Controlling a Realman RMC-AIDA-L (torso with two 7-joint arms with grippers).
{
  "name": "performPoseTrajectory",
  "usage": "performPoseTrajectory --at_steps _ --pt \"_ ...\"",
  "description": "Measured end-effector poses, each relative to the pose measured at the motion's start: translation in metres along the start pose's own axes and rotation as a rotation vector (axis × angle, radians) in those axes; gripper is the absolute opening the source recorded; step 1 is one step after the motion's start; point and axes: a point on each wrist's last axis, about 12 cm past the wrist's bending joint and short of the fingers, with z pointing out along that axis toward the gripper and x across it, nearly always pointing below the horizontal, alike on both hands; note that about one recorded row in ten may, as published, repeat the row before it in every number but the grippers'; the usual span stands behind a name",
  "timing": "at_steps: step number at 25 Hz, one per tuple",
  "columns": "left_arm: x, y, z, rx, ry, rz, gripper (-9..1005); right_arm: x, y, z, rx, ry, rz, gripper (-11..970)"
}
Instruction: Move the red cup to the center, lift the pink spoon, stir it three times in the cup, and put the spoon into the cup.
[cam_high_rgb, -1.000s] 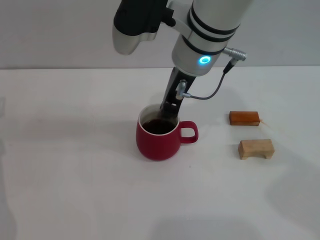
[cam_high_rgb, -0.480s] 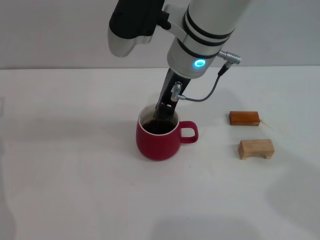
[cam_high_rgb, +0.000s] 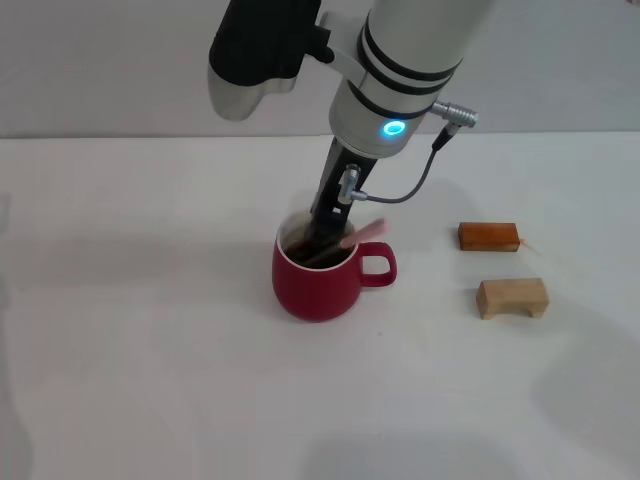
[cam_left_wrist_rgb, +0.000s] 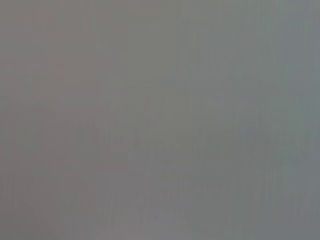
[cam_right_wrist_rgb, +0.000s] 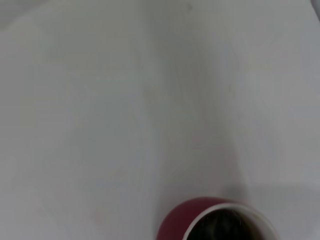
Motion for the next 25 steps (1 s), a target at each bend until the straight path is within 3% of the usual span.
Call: performPoseTrajectory --at_steps 4,6,7,8,9,10,12,15,19,22,23,24,25 --pt "0.0 0.0 0.0 0.0 0.001 0.001 829 -0.004 -0.003 -0.004 0.037 -0.063 -0.001 252" --pt "0.0 0.0 0.0 -0.001 0.002 0.002 829 -0.01 -0.005 -0.011 0.124 -0.205 -0.021 257" --pt "0.001 0.001 0.0 -0.002 0.002 0.002 829 -0.01 -0.005 -0.011 0.124 -0.205 -0.021 257" --pt "0.001 0.001 0.0 -0.002 0.002 0.002 829 -0.01 -0.006 -0.015 0.192 -0.325 -0.021 257" --pt "0.001 0.001 0.0 -0.002 0.002 0.002 829 -0.01 -0.006 -0.015 0.192 -0.325 -0.021 257" --pt "0.0 0.001 0.0 -0.002 0.001 0.001 829 -0.006 -0.006 -0.018 0.261 -0.445 -0.008 257" --pt "0.0 0.001 0.0 -0.003 0.001 0.0 829 -0.001 -0.004 -0.017 0.288 -0.492 0.003 257" --pt "0.001 0.001 -0.001 -0.005 0.001 -0.004 829 0.026 0.007 -0.011 0.443 -0.73 0.095 257" --pt "0.001 0.002 -0.003 -0.005 -0.004 -0.015 829 0.053 0.007 -0.006 0.567 -0.863 0.191 257" --pt "0.001 0.003 -0.004 -0.004 -0.011 -0.025 829 0.091 0.002 -0.004 0.732 -0.976 0.309 257" --pt "0.001 0.003 -0.004 -0.002 -0.012 -0.026 829 0.123 0.001 -0.002 0.848 -1.026 0.399 257" --pt "0.001 0.003 -0.004 0.0 -0.012 -0.026 829 0.123 0.001 -0.002 0.848 -1.026 0.399 257" --pt "0.001 0.003 -0.005 0.002 -0.01 -0.024 829 0.15 0.001 -0.001 0.949 -1.062 0.477 257"
